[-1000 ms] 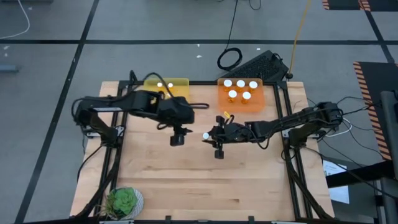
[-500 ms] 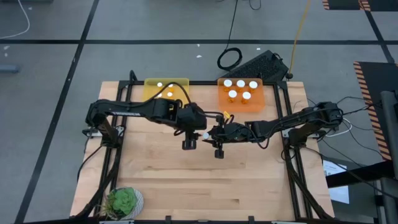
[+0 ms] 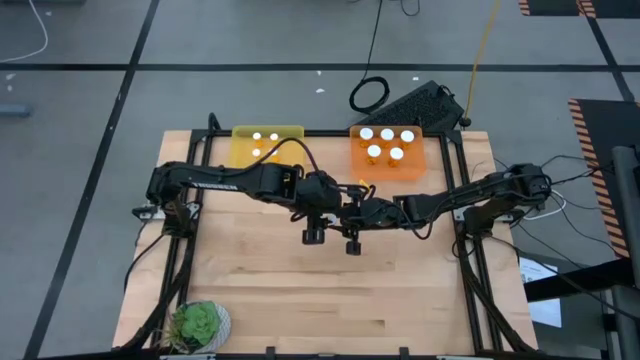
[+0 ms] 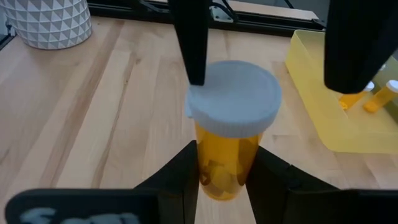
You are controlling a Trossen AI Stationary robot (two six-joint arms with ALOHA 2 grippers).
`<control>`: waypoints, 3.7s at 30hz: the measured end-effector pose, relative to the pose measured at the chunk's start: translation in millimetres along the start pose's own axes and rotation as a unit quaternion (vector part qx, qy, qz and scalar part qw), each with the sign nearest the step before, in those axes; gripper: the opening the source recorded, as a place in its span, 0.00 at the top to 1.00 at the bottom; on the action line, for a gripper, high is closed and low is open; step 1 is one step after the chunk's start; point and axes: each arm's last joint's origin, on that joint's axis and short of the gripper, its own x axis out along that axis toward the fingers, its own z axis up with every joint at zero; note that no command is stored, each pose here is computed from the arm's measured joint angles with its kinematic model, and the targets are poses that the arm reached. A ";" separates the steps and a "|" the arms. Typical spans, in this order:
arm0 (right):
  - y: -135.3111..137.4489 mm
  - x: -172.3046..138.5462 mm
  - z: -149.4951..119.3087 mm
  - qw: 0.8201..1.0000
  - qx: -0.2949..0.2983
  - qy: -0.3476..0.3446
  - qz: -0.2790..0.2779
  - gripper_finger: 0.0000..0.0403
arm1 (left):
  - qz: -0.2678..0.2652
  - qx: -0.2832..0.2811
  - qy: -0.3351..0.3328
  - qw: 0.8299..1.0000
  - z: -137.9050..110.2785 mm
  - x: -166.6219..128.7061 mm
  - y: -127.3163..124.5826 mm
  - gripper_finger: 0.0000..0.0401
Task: Pick and place medicine bottles into bin by pill shape (circle, oval)
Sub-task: Put the small yellow pill bottle into the transparent yellow bin
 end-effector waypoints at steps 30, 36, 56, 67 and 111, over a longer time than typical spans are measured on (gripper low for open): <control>-0.5 -0.4 1.6 1.000 -0.001 -0.005 -0.001 0.75 | 0.007 -0.019 -0.008 1.000 -3.3 -1.0 -5.7 0.35; -0.5 -0.4 1.6 1.000 -0.002 -0.005 -0.001 0.75 | 0.011 -0.011 -0.014 1.000 -6.2 8.5 -8.9 0.35; -0.5 -0.4 1.6 1.000 -0.002 -0.006 -0.001 0.75 | 0.013 -0.006 -0.015 1.000 -6.1 13.7 -8.9 0.58; -0.4 -0.4 3.0 1.000 -0.001 -0.013 -0.001 0.75 | 0.020 0.001 -0.015 1.000 -5.9 14.8 -11.1 0.58; 1.2 -7.6 -1.1 1.000 -0.007 0.023 0.000 0.20 | 0.023 0.012 -0.006 1.000 -9.7 3.3 -17.4 0.70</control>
